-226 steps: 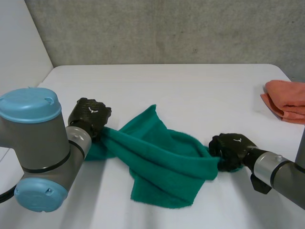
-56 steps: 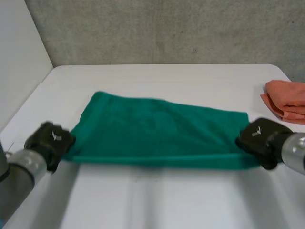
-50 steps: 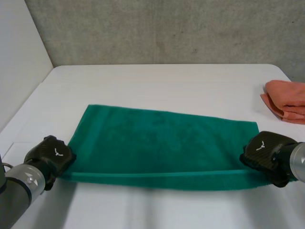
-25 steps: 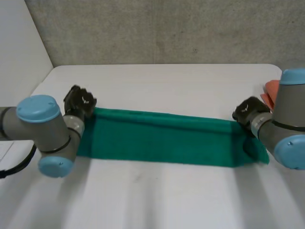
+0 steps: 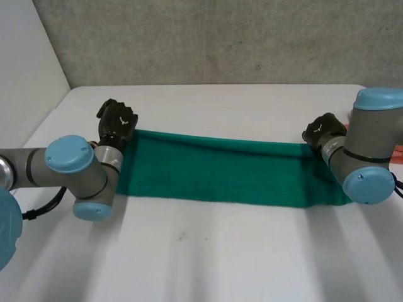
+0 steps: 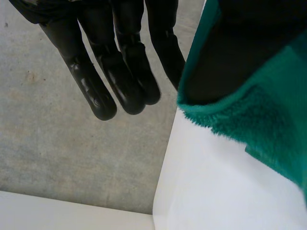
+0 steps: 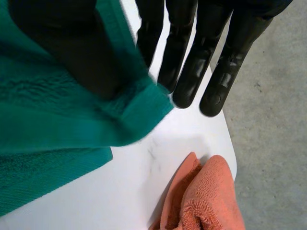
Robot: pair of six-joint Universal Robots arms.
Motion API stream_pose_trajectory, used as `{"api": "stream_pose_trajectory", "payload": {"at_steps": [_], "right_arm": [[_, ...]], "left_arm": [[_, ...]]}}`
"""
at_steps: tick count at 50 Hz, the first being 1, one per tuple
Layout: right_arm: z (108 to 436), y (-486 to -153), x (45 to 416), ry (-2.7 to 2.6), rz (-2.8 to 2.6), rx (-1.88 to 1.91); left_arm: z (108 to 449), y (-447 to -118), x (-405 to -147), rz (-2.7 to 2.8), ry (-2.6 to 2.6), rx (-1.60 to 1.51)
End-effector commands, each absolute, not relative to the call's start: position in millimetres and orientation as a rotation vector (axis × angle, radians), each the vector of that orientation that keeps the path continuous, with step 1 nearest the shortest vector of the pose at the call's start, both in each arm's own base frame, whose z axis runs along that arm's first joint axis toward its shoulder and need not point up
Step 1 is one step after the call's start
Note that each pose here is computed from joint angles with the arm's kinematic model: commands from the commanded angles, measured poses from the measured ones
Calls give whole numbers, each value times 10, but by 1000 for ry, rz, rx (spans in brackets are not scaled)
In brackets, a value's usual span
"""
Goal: Fold the laundry.
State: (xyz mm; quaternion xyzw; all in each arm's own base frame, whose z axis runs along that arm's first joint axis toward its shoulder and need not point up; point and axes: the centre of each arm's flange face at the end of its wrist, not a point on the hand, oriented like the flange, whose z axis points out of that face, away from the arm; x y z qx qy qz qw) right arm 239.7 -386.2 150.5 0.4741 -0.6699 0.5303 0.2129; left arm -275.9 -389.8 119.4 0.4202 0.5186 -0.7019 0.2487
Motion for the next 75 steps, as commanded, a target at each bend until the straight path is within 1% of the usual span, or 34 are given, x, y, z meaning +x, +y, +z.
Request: {"api": "stream_pose_trajectory", "payload": {"at_steps": [1, 2, 3, 5, 6, 8, 9, 11, 16, 18, 19, 21, 24, 27, 29, 34, 40, 42, 45, 53, 60, 69, 73, 75], "right_arm": [[1608, -3896, 2371, -1932, 1499, 1229], [1648, -3899, 2378, -1936, 1520, 1209], [1799, -3910, 2384, -1933, 1592, 1153], [1961, -3938, 2372, -1926, 1675, 1080], [2120, -3964, 2331, -1915, 1753, 1002], [2260, -3977, 2283, -1907, 1817, 937], [2395, -3968, 2223, -1908, 1868, 878], [2508, -3899, 2162, -1931, 1907, 831], [2556, -3732, 2026, -1997, 1915, 820], [2530, -3627, 1974, -2037, 1879, 854], [2471, -3507, 1921, -2104, 1823, 890], [2376, -3390, 1856, -2197, 1752, 919], [2080, -3155, 1701, -2410, 1570, 965], [1883, -3044, 1648, -2486, 1546, 1002], [1810, -3017, 1629, -2490, 1570, 1010], [1627, -3050, 1546, -2425, 1671, 990], [1524, -3118, 1551, -2365, 1744, 1009], [1418, -3136, 1558, -2385, 1723, 1030], [1344, -3157, 1558, -2394, 1707, 1039], [1295, -3166, 1538, -2360, 1675, 1078], [1283, -3248, 1329, -2324, 1630, 1041], [1218, -3293, 1159, -2311, 1572, 1031], [1229, -3336, 1003, -2311, 1549, 969], [1255, -3390, 834, -2299, 1524, 923]], "left_arm": [[1187, -3896, -2799, -1951, 1381, 1135], [1201, -3897, -2806, -1957, 1370, 1128], [1236, -3882, -2835, -1975, 1351, 1118], [1268, -3861, -2866, -1994, 1340, 1106], [1268, -3852, -2878, -1999, 1338, 1105], [1255, -3809, -2900, -2004, 1339, 1114], [1273, -3785, -2896, -2001, 1341, 1116], [1339, -3749, -2882, -2003, 1341, 1115], [1486, -3550, -2833, -2007, 1357, 1123], [1534, -3454, -2843, -2020, 1366, 1130], [1578, -3351, -2851, -2033, 1378, 1139], [1608, -3255, -2860, -2051, 1396, 1144], [1658, -3106, -2836, -2086, 1444, 1137], [1716, -3006, -2811, -2117, 1488, 1121], [1731, -2945, -2809, -2128, 1520, 1121], [1699, -2899, -2793, -2118, 1608, 1126], [1652, -2897, -2783, -2100, 1635, 1131], [1636, -2895, -2775, -2092, 1640, 1135], [1631, -2895, -2769, -2089, 1643, 1135], [1617, -2894, -2756, -2081, 1650, 1136], [1615, -2888, -2761, -2081, 1650, 1140], [1609, -2888, -2760, -2079, 1652, 1139], [1598, -2885, -2746, -2066, 1660, 1131], [1579, -2869, -2724, -2047, 1678, 1130]]}}
